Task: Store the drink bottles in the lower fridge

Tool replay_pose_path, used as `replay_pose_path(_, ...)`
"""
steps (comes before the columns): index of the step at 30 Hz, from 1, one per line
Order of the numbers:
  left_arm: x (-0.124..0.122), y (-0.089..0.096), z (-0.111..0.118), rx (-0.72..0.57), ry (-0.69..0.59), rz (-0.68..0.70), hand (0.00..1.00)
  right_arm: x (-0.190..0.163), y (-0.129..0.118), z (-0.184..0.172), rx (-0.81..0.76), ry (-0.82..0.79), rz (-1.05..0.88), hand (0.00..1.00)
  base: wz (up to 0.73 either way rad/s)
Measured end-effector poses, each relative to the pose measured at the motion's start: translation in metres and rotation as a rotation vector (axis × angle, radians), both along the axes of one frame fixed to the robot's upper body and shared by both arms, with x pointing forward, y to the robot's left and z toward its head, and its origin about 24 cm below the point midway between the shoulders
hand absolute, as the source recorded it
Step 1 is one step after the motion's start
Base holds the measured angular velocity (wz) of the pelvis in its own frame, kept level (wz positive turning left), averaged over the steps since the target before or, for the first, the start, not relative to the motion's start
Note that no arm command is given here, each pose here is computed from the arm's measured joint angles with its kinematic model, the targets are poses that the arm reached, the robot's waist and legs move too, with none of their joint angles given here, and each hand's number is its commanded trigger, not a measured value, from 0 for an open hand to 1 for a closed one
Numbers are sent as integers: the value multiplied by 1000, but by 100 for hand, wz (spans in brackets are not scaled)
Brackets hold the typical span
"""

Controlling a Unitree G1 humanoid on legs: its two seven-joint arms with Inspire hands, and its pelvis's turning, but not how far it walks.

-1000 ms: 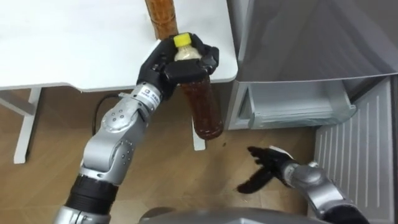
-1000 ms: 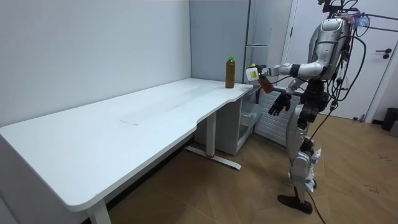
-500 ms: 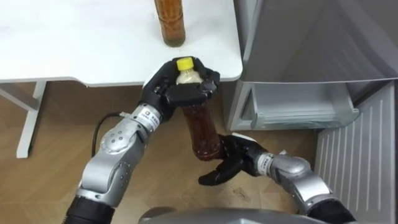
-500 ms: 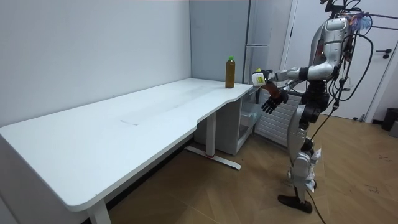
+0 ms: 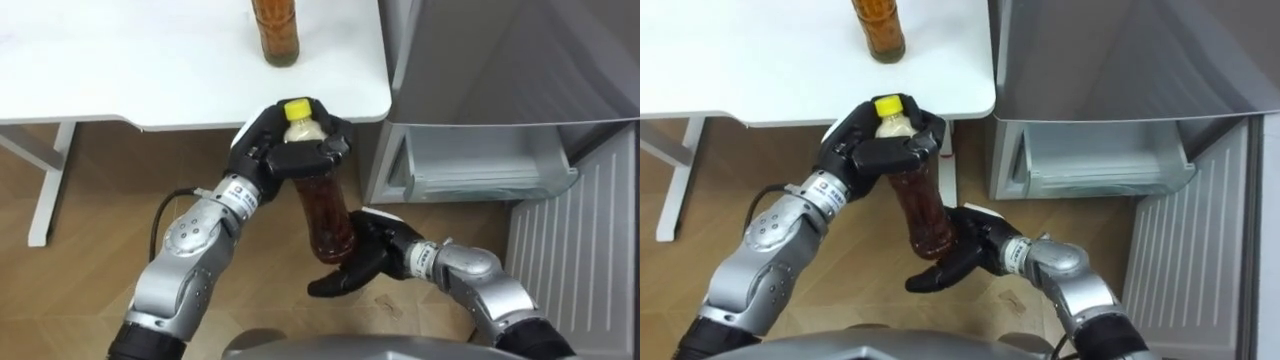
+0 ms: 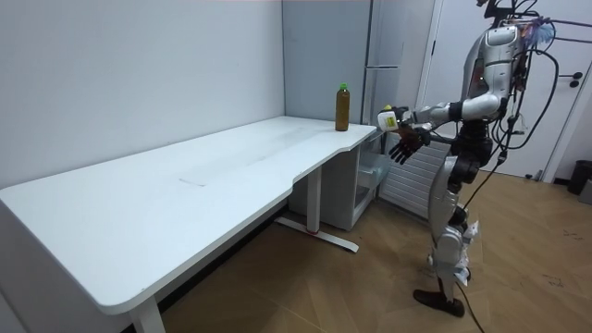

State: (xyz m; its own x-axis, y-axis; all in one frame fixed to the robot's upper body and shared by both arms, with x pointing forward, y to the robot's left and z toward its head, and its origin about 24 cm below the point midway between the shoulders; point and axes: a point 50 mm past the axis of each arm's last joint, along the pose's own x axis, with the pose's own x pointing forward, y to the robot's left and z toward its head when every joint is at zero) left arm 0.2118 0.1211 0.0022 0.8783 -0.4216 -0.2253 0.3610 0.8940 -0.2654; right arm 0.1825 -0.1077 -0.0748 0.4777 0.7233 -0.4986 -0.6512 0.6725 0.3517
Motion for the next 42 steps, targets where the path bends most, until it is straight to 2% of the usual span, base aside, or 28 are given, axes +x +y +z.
replay_pose_path(12,-8,-5,-11,62,22,-109,100,3,9,11,165,1,-59,0,0)
replay_pose_path(13,-8,-6,-11,67,20,-116,100,2,9,11,169,5,-62,42,-3)
replay_pose_path(14,-8,-6,-11,75,17,-125,100,0,9,10,173,11,-61,98,-3)
replay_pose_path(26,-9,-7,-11,82,10,-172,100,-3,11,8,174,23,-49,100,0)
replay_pose_path(27,-9,-7,-11,81,10,-173,94,-4,11,8,175,25,-47,100,0)
replay_pose_path(28,-9,-7,-11,81,10,-173,62,-4,11,8,175,26,-46,100,0)
replay_pose_path(29,-9,-7,-11,88,7,-178,35,-5,12,7,175,28,-45,100,0)
replay_pose_path(30,-9,-7,-11,93,3,-183,0,-6,12,7,174,30,-43,100,0)
replay_pose_path(42,-7,-10,-8,64,-10,-162,0,-6,11,7,210,19,-83,100,0)
